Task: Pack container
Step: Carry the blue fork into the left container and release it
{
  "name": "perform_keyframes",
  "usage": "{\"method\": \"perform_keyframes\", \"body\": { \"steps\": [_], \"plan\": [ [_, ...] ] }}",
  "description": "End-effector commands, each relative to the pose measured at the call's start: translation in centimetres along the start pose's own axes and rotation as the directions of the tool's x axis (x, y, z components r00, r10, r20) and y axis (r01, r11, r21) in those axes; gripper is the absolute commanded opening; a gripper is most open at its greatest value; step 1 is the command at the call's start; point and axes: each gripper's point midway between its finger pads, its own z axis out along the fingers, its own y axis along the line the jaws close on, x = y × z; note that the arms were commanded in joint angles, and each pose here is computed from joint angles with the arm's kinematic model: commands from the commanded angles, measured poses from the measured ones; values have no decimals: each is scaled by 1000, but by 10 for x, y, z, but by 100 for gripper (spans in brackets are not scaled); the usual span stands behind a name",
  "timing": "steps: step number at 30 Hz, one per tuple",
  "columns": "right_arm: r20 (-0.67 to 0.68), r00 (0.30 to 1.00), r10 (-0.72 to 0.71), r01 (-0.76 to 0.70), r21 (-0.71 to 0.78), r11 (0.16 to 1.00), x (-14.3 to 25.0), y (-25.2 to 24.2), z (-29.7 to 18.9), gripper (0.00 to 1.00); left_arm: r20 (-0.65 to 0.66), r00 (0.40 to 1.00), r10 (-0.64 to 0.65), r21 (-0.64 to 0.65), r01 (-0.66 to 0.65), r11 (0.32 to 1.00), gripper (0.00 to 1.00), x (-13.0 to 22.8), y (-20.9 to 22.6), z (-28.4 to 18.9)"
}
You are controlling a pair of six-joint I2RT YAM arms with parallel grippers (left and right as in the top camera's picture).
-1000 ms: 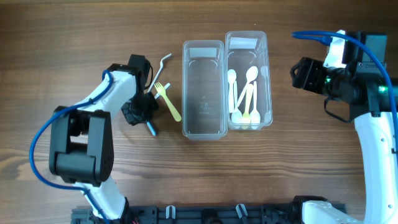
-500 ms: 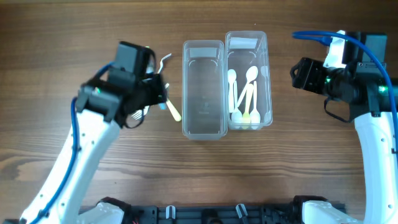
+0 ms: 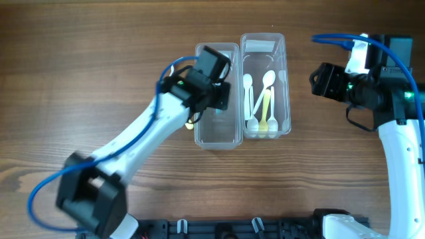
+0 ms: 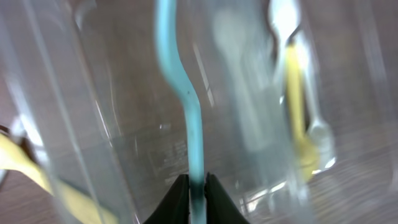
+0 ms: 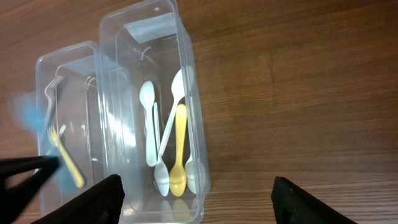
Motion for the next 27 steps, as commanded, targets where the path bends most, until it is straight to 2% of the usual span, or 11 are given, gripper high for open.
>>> {"method": "perform_keyframes", "body": {
  "steps": [1, 2, 3, 6, 9, 15, 18, 20, 21, 24, 27],
  "plan": [
    [-26, 1000, -7, 6, -11, 1000, 5, 1, 5, 76, -56, 998, 22, 29, -21, 999, 43, 11, -5, 9],
    [-25, 1000, -10, 10, -11, 1000, 5, 1, 5, 76, -54, 998, 23, 30, -21, 999, 65, 10, -6, 2],
    [-25, 1000, -13, 13, -12, 1000, 5, 1, 5, 76, -51, 998, 23, 30, -22, 999, 77, 7, -7, -5],
    [-25, 1000, -17, 17, -12, 1000, 5, 1, 5, 76, -18, 1000, 22, -22, -22, 1000, 85, -6, 1, -36],
    [-26, 999, -30, 30, -11, 999, 5, 0, 5, 76, 34, 999, 9, -130, -4, 992, 99, -17, 24, -63],
    [-31, 999, -29, 29, -11, 1000, 6, 0, 5, 76, 10, 998, -68, -331, 68, 941, 99, -7, 94, -85],
    [-30, 999, -29, 29, -11, 1000, 6, 0, 5, 76, -90, 994, -56, -335, 23, 942, 99, 6, 121, -73],
    [-30, 999, -30, 29, -11, 1000, 6, 0, 5, 76, -142, 985, -97, -299, 51, 953, 99, 15, 132, -59],
    [-30, 999, -30, 29, -11, 1000, 6, 0, 5, 76, -160, 978, -134, -274, 86, 958, 96, 19, 133, -51],
    [-31, 999, -29, 29, -10, 1000, 6, 0, 5, 76, -176, 933, -313, -252, 265, 931, 74, 25, 139, -31],
    [-31, 999, -26, 26, -11, 1000, 6, 0, 5, 75, -145, 843, -517, -280, 467, 839, 73, 27, 141, -11]
  ]
}}
